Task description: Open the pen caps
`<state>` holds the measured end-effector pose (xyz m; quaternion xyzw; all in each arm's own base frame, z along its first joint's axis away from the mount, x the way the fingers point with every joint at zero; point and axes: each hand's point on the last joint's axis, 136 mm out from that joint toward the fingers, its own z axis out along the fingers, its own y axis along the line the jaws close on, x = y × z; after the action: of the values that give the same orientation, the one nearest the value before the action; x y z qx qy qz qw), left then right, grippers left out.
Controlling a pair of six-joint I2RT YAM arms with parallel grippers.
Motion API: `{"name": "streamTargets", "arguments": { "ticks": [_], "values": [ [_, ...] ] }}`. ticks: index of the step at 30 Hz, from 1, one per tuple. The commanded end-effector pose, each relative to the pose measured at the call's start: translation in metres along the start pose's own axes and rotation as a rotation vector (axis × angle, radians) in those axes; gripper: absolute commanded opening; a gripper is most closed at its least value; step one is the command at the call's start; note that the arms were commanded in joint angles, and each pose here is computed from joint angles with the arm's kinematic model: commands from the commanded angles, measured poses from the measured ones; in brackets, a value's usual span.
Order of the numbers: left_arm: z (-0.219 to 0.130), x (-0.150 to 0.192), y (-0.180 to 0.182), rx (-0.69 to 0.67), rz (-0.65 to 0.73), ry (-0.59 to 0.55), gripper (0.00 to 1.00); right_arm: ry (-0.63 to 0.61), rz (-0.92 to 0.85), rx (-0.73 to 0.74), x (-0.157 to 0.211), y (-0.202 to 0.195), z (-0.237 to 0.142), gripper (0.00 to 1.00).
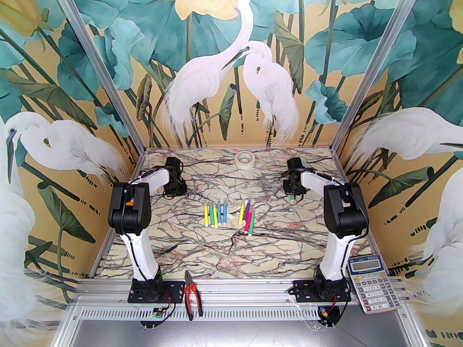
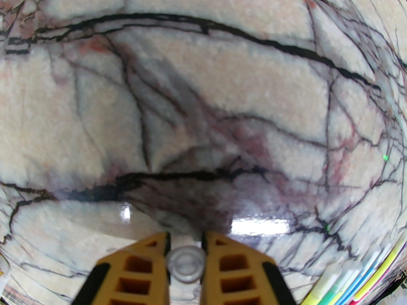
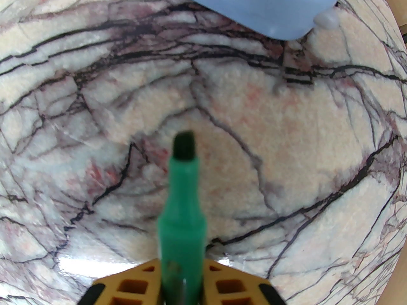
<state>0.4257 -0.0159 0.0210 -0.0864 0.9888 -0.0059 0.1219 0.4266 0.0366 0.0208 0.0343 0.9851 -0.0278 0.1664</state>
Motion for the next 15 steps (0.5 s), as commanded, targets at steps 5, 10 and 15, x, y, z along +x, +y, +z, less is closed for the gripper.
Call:
{"name": "streamTargets", "arguments": {
  "ticks": [5,10,15],
  "values": [
    [0.0186,0.0128,0.0028,-0.002,0.015,0.077,0.20,0.017,0.023,0.014,-0.0018,-0.0042,0.0018,0.25],
    [0.0190,0.0132,0.0034,-0.002,0.015,0.081,0.24,0.021,0.022,0.033,-0.0006,-0.0082,0.0012,0.27],
    [0.0189,0.0138,0.0026,0.003,0.013,0.084,0.27,0.020,0.021,0.041,-0.0004,-0.0093,-0.0003,0.29]
  ]
}}
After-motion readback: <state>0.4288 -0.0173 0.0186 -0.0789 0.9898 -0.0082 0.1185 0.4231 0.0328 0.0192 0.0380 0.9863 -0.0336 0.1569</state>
